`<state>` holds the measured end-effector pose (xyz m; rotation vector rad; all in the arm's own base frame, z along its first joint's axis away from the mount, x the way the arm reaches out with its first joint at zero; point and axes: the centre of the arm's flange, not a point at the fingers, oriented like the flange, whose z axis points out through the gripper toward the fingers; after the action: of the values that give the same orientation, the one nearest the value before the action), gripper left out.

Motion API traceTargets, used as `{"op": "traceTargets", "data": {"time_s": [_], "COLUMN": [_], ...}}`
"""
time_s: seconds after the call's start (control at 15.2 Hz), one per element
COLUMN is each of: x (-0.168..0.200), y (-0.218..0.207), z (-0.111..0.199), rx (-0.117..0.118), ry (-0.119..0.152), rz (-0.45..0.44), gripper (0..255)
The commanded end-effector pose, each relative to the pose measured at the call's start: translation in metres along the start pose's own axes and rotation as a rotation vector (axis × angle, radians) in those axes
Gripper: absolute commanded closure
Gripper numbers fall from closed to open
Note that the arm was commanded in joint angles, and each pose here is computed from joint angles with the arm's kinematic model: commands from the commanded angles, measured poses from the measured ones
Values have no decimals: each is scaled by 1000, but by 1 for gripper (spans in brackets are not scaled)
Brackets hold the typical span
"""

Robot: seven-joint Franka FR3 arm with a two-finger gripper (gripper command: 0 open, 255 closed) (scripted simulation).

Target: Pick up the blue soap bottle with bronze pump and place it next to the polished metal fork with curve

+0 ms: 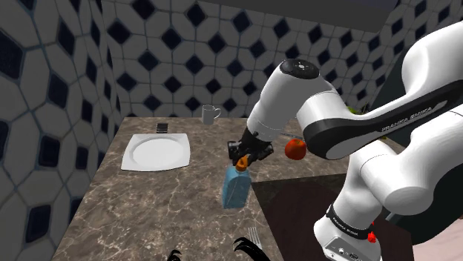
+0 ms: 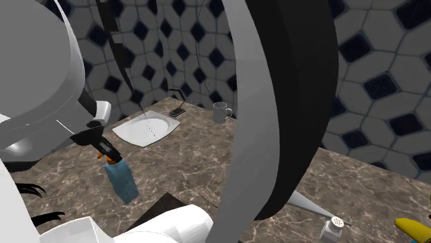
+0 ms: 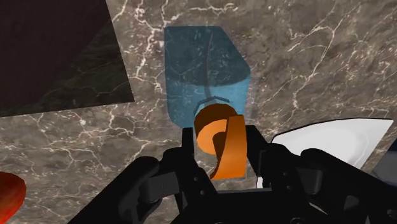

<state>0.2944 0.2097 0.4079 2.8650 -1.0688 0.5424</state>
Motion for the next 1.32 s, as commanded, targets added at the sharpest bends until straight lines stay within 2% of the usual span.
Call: {"op": "traceTargets", "data": {"time_s": [0.0, 1.25], "x": [-5, -39], "y": [2, 11], "z": [11, 108], "rx": [-2, -2], "ry": [-1, -1], "rz": [0, 0], "gripper": [255, 255]}}
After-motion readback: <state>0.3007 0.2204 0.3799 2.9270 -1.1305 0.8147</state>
